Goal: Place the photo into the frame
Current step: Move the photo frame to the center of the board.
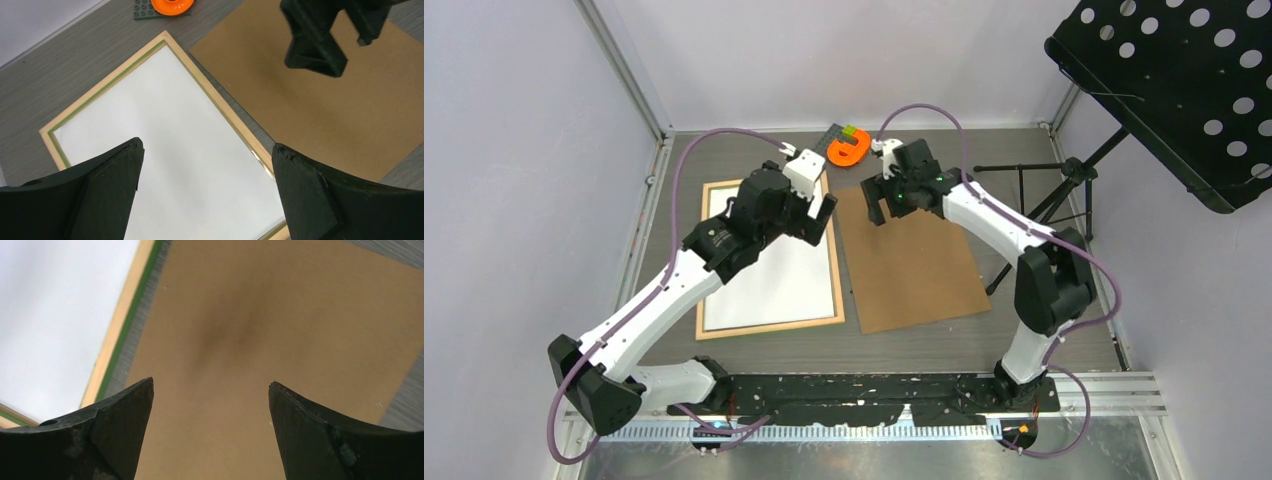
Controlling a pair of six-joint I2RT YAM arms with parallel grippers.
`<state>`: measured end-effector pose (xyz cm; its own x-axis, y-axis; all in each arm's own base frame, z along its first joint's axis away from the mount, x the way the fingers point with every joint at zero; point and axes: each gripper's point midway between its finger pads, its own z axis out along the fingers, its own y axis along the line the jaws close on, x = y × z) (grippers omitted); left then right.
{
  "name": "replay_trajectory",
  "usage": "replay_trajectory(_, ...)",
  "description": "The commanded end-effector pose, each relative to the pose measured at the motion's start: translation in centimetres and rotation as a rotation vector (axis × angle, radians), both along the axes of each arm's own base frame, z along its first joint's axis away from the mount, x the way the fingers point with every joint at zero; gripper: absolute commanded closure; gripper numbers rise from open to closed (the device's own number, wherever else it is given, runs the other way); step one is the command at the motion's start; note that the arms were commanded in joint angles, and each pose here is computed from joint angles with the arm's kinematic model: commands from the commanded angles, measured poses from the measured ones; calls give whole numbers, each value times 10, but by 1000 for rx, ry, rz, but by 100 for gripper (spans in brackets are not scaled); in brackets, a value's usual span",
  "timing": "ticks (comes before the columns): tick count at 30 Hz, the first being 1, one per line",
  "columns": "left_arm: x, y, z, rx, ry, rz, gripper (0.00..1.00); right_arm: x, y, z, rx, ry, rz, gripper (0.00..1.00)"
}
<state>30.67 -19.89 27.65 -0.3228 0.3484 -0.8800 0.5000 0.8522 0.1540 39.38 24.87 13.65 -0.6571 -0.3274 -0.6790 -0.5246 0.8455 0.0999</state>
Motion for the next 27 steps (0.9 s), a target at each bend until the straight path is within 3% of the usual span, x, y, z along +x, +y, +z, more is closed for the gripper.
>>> replay_trajectory(1, 9, -12, 7, -129, -25, 28, 0, -2, -39, 32, -39, -123, -33, 8)
replay_trajectory(14, 14, -50, -51, -195, 114, -47, 0, -24, -145, 61, -19, -245, -232, 8)
replay_trajectory(27, 15, -111, -114, -222, 535, -90, 1, -36, -178, 19, -39, -217, -289, 8)
